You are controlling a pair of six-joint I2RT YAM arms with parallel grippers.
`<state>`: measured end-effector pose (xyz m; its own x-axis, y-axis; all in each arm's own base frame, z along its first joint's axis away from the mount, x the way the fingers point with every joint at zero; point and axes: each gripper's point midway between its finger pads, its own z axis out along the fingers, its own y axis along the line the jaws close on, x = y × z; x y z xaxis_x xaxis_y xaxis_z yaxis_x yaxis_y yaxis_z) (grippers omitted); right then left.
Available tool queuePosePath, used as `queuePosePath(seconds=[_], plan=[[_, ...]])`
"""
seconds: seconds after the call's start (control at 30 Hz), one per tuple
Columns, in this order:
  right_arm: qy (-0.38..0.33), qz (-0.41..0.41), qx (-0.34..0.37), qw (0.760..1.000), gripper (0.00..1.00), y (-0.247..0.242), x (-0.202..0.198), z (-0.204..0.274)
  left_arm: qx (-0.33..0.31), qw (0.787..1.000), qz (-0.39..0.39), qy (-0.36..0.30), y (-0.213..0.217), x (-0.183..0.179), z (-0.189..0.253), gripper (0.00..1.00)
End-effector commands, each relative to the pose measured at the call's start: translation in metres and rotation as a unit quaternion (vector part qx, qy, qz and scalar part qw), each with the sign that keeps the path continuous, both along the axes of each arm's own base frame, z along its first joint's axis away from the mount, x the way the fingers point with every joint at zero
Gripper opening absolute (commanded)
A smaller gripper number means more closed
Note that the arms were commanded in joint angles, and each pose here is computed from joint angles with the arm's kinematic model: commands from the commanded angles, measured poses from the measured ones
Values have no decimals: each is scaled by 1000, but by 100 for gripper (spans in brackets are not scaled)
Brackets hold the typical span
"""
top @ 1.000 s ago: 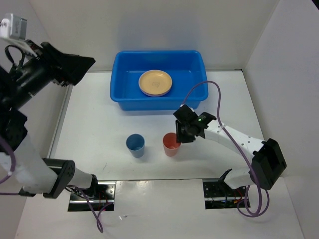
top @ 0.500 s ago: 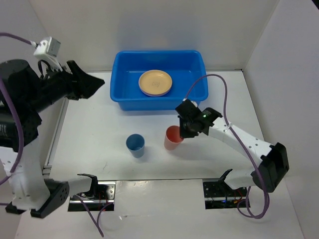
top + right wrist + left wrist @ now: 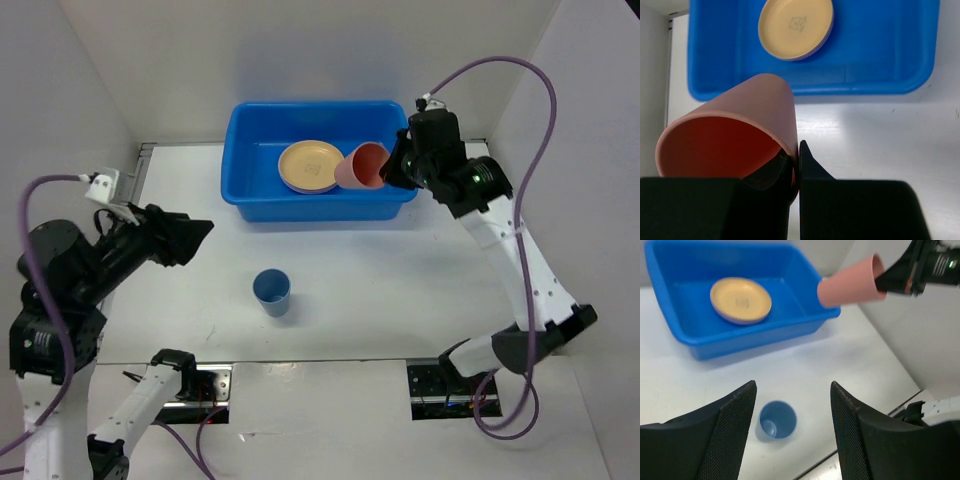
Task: Place the mixed dishes into the plastic bin
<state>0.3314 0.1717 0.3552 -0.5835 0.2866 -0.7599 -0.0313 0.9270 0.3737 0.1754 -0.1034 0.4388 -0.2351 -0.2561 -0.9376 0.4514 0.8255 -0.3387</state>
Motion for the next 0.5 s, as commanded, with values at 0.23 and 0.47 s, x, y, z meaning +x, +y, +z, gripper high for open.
queuePosePath(seconds=[0.23, 0.47], plan=[[42, -52, -41, 997, 0, -35, 119, -69, 47, 997, 30, 53, 11, 21, -51, 69], [75, -71, -55, 993, 0, -49, 152, -112, 85, 990, 49, 101, 20, 44, -80, 71]])
